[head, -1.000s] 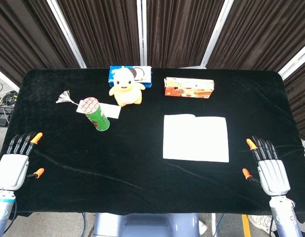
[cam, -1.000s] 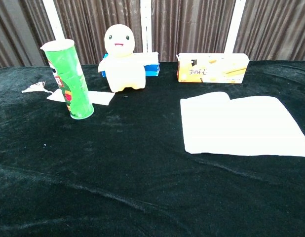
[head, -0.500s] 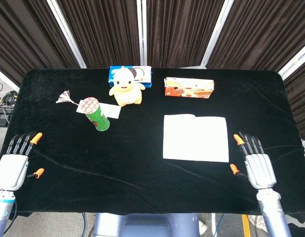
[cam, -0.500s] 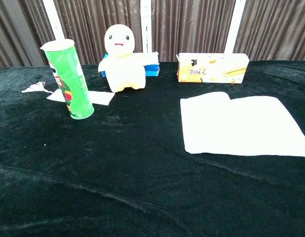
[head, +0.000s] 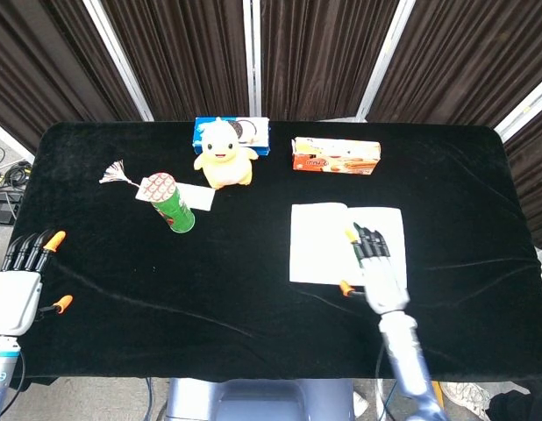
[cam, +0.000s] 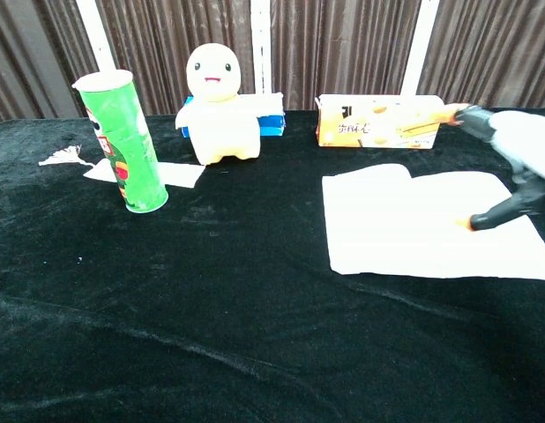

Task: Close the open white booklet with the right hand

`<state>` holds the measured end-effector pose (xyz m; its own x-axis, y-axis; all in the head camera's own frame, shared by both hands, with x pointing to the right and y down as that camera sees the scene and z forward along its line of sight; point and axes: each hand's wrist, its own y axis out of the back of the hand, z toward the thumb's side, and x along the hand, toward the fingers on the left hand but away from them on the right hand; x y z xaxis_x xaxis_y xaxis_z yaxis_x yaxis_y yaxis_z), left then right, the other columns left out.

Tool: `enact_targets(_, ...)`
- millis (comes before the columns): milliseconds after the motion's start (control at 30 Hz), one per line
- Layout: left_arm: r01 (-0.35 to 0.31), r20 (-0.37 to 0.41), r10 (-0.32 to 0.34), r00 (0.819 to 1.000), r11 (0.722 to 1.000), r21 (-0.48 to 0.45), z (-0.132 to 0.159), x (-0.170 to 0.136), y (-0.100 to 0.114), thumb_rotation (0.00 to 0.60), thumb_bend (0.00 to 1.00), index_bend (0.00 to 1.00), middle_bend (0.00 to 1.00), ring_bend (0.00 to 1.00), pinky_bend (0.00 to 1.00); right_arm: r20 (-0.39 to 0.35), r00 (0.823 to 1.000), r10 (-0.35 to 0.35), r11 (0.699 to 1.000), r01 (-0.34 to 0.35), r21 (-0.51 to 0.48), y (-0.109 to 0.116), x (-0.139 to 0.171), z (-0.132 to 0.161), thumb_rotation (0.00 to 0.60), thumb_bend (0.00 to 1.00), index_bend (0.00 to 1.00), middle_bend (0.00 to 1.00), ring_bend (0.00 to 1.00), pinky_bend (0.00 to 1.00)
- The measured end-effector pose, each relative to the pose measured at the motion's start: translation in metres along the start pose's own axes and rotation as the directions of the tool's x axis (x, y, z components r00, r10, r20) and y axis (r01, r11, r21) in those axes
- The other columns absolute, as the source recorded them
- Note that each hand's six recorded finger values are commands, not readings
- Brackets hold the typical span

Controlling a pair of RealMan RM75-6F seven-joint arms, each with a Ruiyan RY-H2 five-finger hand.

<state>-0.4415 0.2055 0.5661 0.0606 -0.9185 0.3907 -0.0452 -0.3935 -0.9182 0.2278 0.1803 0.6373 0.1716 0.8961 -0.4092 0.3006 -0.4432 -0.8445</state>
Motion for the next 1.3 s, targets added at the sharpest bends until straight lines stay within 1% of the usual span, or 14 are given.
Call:
enact_targets(200, 0.004, -0.017, -0.004, 1.0, 1.0, -0.008, -0.005, 0.002, 0.002, 0.6, 0.12, 0.0, 0.0, 0.0, 0.0, 0.025, 0.999, 0.039, 0.999, -0.039, -0.016, -0.028, -0.011, 0.018, 0.6, 0.18, 0.0, 0.0, 0.0, 0.0)
enact_targets(433, 0.002, -0.041, -0.003, 0.999, 1.0, -0.02, -0.012, 0.004, 0.005, 0.6, 0.13, 0.0, 0.0, 0.0, 0.0, 0.054, 0.997, 0.064, 0.998, -0.064, 0.006, -0.056, -0.016, 0.025, 0.6, 0.18, 0.0, 0.0, 0.0, 0.0)
enact_targets(767, -0.006, -0.056, 0.004, 0.998, 0.999, -0.035, -0.017, 0.005, 0.01, 0.6, 0.13, 0.0, 0.0, 0.0, 0.0, 0.085, 0.994, 0.062, 0.996, -0.066, 0.053, -0.074, -0.02, 0.021, 0.6, 0.18, 0.0, 0.0, 0.0, 0.0)
enact_targets(967, -0.007, -0.059, 0.005, 0.998, 0.999, -0.036, -0.017, 0.005, 0.01, 0.6, 0.13, 0.0, 0.0, 0.0, 0.0, 0.107, 0.992, 0.073, 0.996, -0.078, 0.042, -0.084, -0.02, 0.016, 0.6, 0.18, 0.0, 0.0, 0.0, 0.0)
enact_targets(1133, -0.003, -0.059, 0.001, 0.998, 1.0, -0.031, -0.017, 0.005, 0.01, 0.6, 0.13, 0.0, 0.0, 0.0, 0.0, 0.115, 0.988, 0.102, 0.994, -0.105, 0.017, -0.094, -0.017, 0.015, 0.6, 0.18, 0.0, 0.0, 0.0, 0.0)
enact_targets(1300, -0.003, -0.063, 0.001, 0.998, 0.999, -0.033, -0.018, 0.004, 0.011, 0.6, 0.13, 0.0, 0.0, 0.0, 0.0, 0.113, 0.989, 0.099, 0.995, -0.1, 0.005, -0.097, -0.018, 0.016, 0.6, 0.18, 0.0, 0.0, 0.0, 0.0)
